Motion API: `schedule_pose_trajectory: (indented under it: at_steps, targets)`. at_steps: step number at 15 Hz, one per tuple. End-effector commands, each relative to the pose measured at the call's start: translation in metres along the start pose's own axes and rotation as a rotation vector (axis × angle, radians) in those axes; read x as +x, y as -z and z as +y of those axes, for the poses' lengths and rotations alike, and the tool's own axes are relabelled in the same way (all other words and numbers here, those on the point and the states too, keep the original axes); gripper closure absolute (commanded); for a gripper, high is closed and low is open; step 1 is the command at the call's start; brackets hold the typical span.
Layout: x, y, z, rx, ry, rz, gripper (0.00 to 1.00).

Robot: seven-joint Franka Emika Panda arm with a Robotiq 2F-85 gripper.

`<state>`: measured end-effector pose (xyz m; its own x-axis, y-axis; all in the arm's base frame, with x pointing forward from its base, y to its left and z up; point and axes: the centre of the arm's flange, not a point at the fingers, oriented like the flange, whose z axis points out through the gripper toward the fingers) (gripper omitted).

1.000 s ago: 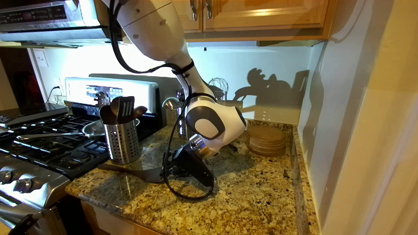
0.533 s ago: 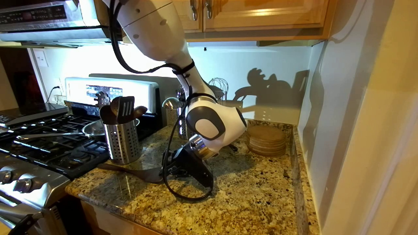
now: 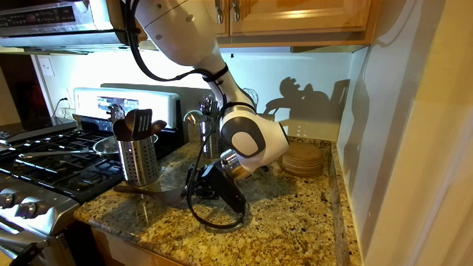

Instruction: Put the wooden spoon in the utensil holder

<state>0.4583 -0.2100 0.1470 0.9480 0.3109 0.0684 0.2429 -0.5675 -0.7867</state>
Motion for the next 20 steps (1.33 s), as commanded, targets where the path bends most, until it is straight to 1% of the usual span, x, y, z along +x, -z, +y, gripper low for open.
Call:
schedule_pose_trajectory:
  at_steps: [1, 4, 8, 15, 20]
  targets:
    - [-0.007, 0.025, -0.02, 0.013, -0.007, -0.024, 0.94]
    - [-0.01, 0.039, -0.032, 0.015, 0.0, -0.034, 0.94]
    - [-0.015, 0.061, -0.051, -0.017, 0.015, -0.036, 0.94]
    - [-0.017, 0.105, -0.09, -0.123, 0.041, -0.021, 0.94]
    - [-0.017, 0.137, -0.128, -0.218, 0.053, -0.014, 0.94]
